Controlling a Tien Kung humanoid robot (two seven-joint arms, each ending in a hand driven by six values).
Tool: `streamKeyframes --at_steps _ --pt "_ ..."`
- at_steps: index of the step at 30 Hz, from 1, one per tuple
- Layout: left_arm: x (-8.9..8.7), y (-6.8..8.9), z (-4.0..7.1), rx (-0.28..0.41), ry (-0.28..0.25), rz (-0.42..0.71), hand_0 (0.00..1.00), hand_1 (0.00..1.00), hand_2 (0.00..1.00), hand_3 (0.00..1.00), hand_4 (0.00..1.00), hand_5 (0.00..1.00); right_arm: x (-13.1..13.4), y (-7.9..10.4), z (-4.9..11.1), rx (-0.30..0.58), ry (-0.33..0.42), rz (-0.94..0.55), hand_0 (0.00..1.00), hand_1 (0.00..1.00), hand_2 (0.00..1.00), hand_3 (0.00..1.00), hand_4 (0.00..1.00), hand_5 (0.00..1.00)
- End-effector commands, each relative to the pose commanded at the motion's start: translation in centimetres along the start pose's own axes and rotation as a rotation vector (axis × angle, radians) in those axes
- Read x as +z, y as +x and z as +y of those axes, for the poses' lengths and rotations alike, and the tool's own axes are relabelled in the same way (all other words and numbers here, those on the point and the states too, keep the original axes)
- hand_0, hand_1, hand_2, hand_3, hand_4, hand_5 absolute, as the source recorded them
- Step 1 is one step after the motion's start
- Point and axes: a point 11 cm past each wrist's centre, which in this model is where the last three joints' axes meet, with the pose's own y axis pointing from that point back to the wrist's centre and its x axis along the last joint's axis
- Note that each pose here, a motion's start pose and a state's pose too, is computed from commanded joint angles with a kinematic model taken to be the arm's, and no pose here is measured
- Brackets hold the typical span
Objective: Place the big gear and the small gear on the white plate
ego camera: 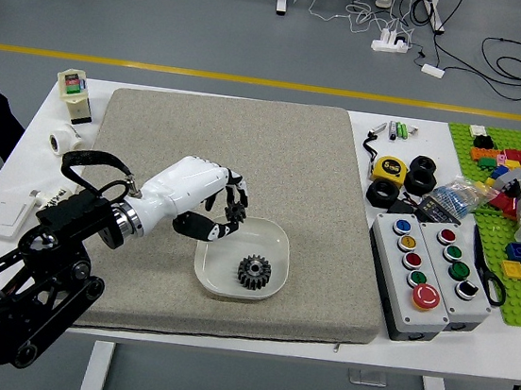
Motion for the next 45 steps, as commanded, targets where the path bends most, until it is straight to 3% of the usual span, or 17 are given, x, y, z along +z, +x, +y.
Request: streamKeyframes --at_steps 5,6,11,12,15,17,18,23,24,29,30,32,35,36,41,42,45 --pt "0.0 -1.6 -0.6 -0.059 0.005 0.012 0.351 0.499 0.551 0.563 0.807 0.111 0.0 0.0 0.0 0.000 0.001 0.002 0.613 0.607 0.694 0.568 0.766 0.734" --pt "-0.1 -1.7 -0.6 -0.067 0.003 0.012 0.546 0.710 0.769 0.601 0.934 0.179 0.0 0.0 0.0 0.000 0.001 0.001 0.612 0.607 0.694 0.568 0.767 0.733" --pt "-0.2 -2.1 -0.5 -0.085 0.003 0.018 0.546 0.710 0.769 0.601 0.934 0.179 0.1 0.1 0.0 0.001 0.001 0.004 0.612 0.607 0.694 0.568 0.767 0.733" --pt "-0.2 -2.1 -0.5 -0.085 0.003 0.019 0.744 0.886 0.914 0.708 0.991 0.226 0.1 0.1 0.0 0.001 0.001 0.004 0.612 0.607 0.694 0.568 0.766 0.734" --pt "-0.4 -2.0 -0.5 -0.078 0.005 0.022 0.744 0.886 0.914 0.708 0.991 0.226 0.1 0.2 0.0 0.003 0.000 0.007 0.612 0.607 0.694 0.568 0.766 0.734" --pt "-0.8 -1.5 -0.3 -0.039 0.021 0.026 0.744 0.886 0.914 0.708 0.991 0.226 0.2 0.2 0.0 0.003 -0.001 0.007 0.612 0.607 0.694 0.568 0.766 0.734" --pt "-0.9 -1.1 -0.2 -0.015 0.028 0.026 0.860 0.976 0.998 0.795 0.998 0.256 0.2 0.2 -0.1 0.003 -0.002 0.006 0.612 0.607 0.694 0.569 0.767 0.734" --pt "-2.4 1.4 0.5 0.158 0.107 0.029 0.860 0.976 0.998 0.795 0.998 0.256 0.2 0.2 -0.1 0.003 -0.002 0.005 0.612 0.607 0.694 0.569 0.767 0.734" --pt "-2.7 1.9 0.7 0.190 0.123 0.030 0.855 0.947 0.978 0.714 0.850 0.159 0.2 0.2 -0.1 0.003 -0.001 0.005 0.612 0.607 0.694 0.569 0.767 0.733" --pt "-5.5 3.9 2.8 0.380 0.249 0.056 0.855 0.947 0.978 0.714 0.850 0.159 0.2 0.2 -0.1 0.002 0.000 0.002 0.612 0.607 0.694 0.569 0.767 0.733" --pt "-6.2 4.0 3.3 0.407 0.275 0.062 0.765 0.848 0.920 0.672 0.790 0.193 0.2 0.2 -0.1 0.002 0.000 0.002 0.610 0.607 0.695 0.570 0.767 0.734" --pt "-7.0 4.1 4.0 0.427 0.304 0.071 0.765 0.848 0.920 0.672 0.790 0.193 0.1 0.2 -0.1 0.002 0.001 0.001 0.610 0.607 0.695 0.570 0.767 0.734" --pt "-8.0 3.8 5.0 0.438 0.335 0.179 0.765 0.848 0.920 0.672 0.790 0.193 0.2 0.2 -0.1 0.002 0.001 0.001 0.610 0.607 0.695 0.570 0.767 0.734" --pt "-8.2 3.5 5.4 0.432 0.354 0.237 0.708 0.778 0.845 0.621 0.760 0.301 0.2 0.3 -0.1 0.003 0.001 0.001 0.611 0.607 0.694 0.569 0.768 0.734" --pt "-9.1 2.2 6.5 0.401 0.398 0.493 0.708 0.778 0.845 0.621 0.760 0.301 0.2 0.3 -0.1 0.002 0.001 0.000 0.611 0.607 0.694 0.569 0.768 0.734" --pt "-9.3 2.0 6.7 0.389 0.400 0.541 0.745 0.772 0.854 0.687 0.796 0.572 0.2 0.3 -0.1 0.002 0.001 0.000 0.611 0.607 0.695 0.569 0.769 0.735" --pt "-9.7 1.3 7.2 0.380 0.395 0.684 0.745 0.772 0.854 0.687 0.796 0.572 0.1 0.2 -0.1 0.002 0.001 -0.001 0.611 0.607 0.695 0.569 0.769 0.735"
